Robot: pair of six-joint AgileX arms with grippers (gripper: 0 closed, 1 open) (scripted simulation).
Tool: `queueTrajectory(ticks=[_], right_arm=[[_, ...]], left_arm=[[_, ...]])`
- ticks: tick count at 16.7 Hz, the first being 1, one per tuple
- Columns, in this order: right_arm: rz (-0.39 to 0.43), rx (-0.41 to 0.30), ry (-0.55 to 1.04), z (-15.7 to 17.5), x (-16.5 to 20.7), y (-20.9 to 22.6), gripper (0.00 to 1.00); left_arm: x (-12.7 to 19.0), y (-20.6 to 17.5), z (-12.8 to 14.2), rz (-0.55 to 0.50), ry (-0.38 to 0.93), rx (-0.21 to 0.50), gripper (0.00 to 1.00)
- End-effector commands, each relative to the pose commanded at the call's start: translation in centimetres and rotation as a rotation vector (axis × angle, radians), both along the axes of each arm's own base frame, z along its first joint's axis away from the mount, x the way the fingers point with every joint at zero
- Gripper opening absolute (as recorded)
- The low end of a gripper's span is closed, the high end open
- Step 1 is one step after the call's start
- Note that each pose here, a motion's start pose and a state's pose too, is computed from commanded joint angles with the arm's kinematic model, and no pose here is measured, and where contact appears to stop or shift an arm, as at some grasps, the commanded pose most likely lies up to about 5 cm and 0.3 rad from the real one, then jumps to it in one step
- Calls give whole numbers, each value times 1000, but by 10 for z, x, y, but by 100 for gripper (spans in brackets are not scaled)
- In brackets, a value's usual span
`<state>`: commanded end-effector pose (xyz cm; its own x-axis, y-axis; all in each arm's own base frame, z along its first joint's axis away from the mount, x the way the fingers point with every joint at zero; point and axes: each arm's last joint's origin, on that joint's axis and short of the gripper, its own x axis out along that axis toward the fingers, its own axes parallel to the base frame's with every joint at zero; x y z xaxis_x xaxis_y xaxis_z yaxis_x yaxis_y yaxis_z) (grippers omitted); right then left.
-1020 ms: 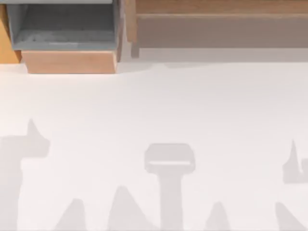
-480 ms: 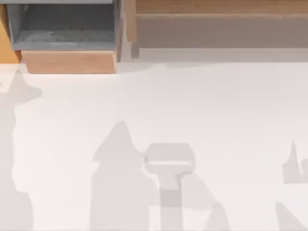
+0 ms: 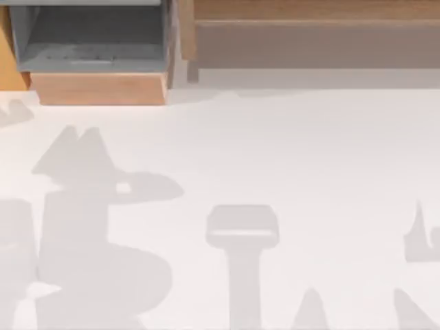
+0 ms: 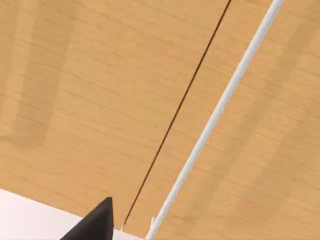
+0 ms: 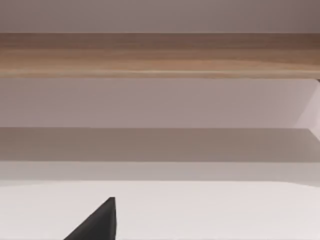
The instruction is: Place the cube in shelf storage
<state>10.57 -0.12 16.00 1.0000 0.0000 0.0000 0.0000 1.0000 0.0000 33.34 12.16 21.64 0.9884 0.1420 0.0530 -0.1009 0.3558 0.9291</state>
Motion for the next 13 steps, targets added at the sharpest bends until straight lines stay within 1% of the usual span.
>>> queueTrajectory(ticks=[3, 6, 8, 10, 11, 13], right_arm=[[0, 0, 0, 0, 0, 0, 100], [0, 0, 0, 0, 0, 0, 100], [0, 0, 0, 0, 0, 0, 100], [0, 0, 0, 0, 0, 0, 100], [0, 0, 0, 0, 0, 0, 100], [0, 0, 0, 0, 0, 0, 100]], left_arm=[[26, 13, -61, -53, 129, 41, 100], [46, 23, -105, -119, 182, 125, 100], [58, 32, -119, -146, 163, 212, 100], [68, 41, -123, -154, 119, 303, 100], [71, 45, -123, -154, 98, 337, 100], [74, 49, -121, -151, 75, 372, 100]])
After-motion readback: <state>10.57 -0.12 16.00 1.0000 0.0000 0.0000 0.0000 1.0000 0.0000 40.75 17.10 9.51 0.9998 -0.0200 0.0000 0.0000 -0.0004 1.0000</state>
